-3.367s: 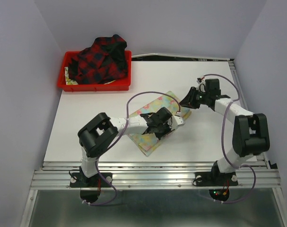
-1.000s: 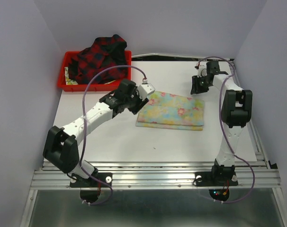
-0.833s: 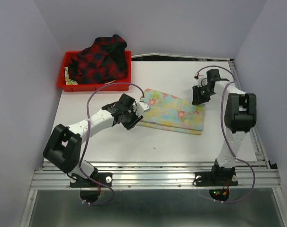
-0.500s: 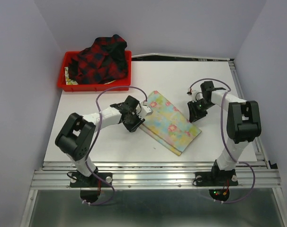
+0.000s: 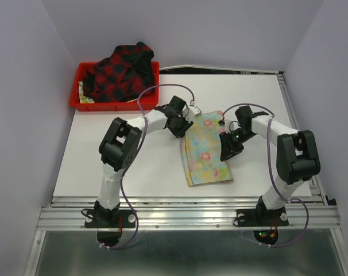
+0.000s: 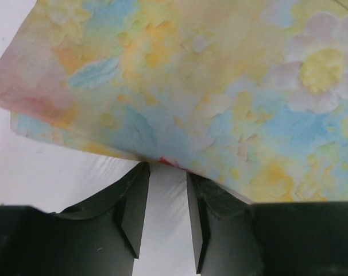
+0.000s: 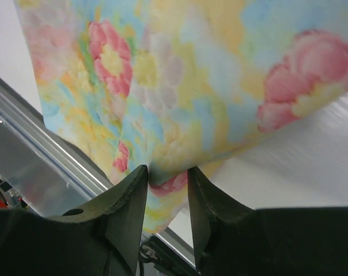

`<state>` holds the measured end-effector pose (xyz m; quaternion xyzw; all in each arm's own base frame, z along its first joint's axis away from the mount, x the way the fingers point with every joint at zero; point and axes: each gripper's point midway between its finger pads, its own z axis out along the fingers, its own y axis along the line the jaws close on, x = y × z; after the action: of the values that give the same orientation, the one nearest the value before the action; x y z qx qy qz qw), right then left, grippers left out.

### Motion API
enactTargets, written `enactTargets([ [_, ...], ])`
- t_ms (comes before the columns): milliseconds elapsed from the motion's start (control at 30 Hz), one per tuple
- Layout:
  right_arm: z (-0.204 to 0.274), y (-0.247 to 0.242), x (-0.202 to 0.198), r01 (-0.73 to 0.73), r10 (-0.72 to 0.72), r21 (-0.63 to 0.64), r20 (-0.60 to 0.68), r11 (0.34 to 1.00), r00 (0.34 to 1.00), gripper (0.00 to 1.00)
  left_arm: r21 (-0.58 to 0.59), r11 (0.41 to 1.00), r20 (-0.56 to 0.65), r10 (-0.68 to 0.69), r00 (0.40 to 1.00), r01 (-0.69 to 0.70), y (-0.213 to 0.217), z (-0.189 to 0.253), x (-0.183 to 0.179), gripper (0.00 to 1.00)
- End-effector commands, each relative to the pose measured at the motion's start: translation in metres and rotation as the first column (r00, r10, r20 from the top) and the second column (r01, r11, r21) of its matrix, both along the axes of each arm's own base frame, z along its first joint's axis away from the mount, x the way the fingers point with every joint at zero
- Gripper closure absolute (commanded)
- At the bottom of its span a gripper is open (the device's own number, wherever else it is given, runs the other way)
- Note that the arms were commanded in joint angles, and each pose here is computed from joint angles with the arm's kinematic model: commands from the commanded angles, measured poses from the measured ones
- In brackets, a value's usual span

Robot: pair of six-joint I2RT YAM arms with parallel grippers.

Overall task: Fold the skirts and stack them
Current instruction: Fold the skirt

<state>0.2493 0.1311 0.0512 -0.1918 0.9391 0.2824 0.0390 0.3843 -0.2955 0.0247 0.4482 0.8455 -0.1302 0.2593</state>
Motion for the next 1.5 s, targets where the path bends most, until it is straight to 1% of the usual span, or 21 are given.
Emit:
enactTargets([
  [0,0.021,0.032,-0.004,-0.027,0.023,0.092,0.043,0.995,0.999,0.60,-0.026,1.000,0.065,0.004,0.998,-0.003,-0.005,0.026,0.019,0.52],
  [67,0.030,0.028,0.004,-0.047,0.041,0.065,0.085,0.997,0.996,0.62,-0.037,0.999,0.098,0.033,0.995,-0.030,0.008,0.038,0.020,0.43],
  [100,0.037,0.024,0.009,-0.045,0.039,0.053,0.117,0.998,0.992,0.64,-0.070,0.997,0.154,0.044,0.987,-0.034,0.013,0.068,0.019,0.39],
  [167,0.058,0.021,0.023,-0.059,0.047,0.054,0.211,0.997,0.976,0.62,-0.071,0.997,0.199,0.049,0.979,-0.036,0.032,0.078,0.009,0.31],
  [267,0.102,0.027,0.041,-0.073,0.031,0.102,0.361,0.992,0.932,0.57,-0.114,0.993,0.360,0.078,0.930,-0.039,0.057,0.128,-0.005,0.02],
  [300,0.111,0.029,0.046,-0.081,0.030,0.116,0.388,0.990,0.921,0.56,-0.158,0.987,0.437,0.106,0.893,-0.040,0.064,0.161,-0.012,0.02],
  [367,0.122,0.038,0.054,-0.116,0.041,0.157,0.418,0.981,0.908,0.55,-0.173,0.983,0.486,0.139,0.863,-0.061,0.077,0.170,-0.021,0.02],
  [400,0.122,0.040,0.060,-0.128,0.045,0.166,0.432,0.978,0.901,0.55,-0.183,0.982,0.530,0.134,0.837,-0.041,0.082,0.189,-0.029,0.02],
  [467,0.108,0.045,0.068,-0.150,0.063,0.180,0.416,0.972,0.907,0.57,-0.146,0.987,0.543,0.030,0.839,0.060,0.084,0.189,-0.051,0.01],
  [500,0.103,0.053,0.067,-0.174,0.082,0.198,0.401,0.965,0.912,0.58,-0.050,0.974,0.524,-0.162,0.836,0.220,0.082,0.171,-0.074,0.02],
  [533,0.087,0.060,0.067,-0.181,0.099,0.206,0.356,0.962,0.929,0.60,-0.002,0.960,0.530,-0.236,0.814,0.280,0.084,0.164,-0.084,0.01],
  [600,0.076,0.071,0.069,-0.188,0.104,0.229,0.333,0.955,0.937,0.61,0.072,0.943,0.586,-0.304,0.751,0.325,0.091,0.161,-0.098,0.01],
  [633,0.065,0.077,0.065,-0.179,0.103,0.254,0.287,0.950,0.952,0.61,0.184,0.916,0.585,-0.393,0.709,0.357,0.097,0.134,-0.108,0.01],
  [700,0.054,0.094,0.062,-0.213,0.133,0.268,0.290,0.939,0.948,0.62,0.292,0.884,0.604,-0.466,0.647,0.364,0.109,0.112,-0.118,0.02],
  [733,0.050,0.099,0.059,-0.216,0.138,0.273,0.280,0.937,0.950,0.62,0.347,0.848,0.613,-0.528,0.588,0.400,0.106,0.107,-0.124,0.02],
  [767,0.048,0.105,0.057,-0.224,0.145,0.275,0.282,0.935,0.948,0.62,0.368,0.834,0.615,-0.550,0.566,0.411,0.107,0.101,-0.129,0.02],
  [867,0.048,0.123,0.051,-0.237,0.150,0.307,0.283,0.922,0.947,0.62,0.393,0.813,0.675,-0.572,0.466,0.429,0.096,0.092,-0.142,0.02],
  [1067,0.033,0.140,0.043,-0.263,0.173,0.307,0.290,0.915,0.941,0.62,0.367,0.766,0.721,-0.592,0.359,0.527,0.063,0.070,-0.170,0.02],
  [1167,0.005,0.140,0.038,-0.248,0.182,0.286,0.237,0.926,0.954,0.63,0.399,0.674,0.698,-0.663,0.270,0.622,0.042,0.050,-0.196,0.01],
  [1367,-0.037,0.140,0.042,-0.176,0.142,0.261,0.143,0.949,0.980,0.65,0.455,0.534,0.652,-0.745,0.142,0.712,0.025,0.023,-0.226,0.02],
  [1467,-0.050,0.140,0.043,-0.144,0.121,0.251,0.108,0.957,0.987,0.66,0.451,0.503,0.647,-0.753,0.119,0.737,0.012,0.021,-0.235,0.02],
])
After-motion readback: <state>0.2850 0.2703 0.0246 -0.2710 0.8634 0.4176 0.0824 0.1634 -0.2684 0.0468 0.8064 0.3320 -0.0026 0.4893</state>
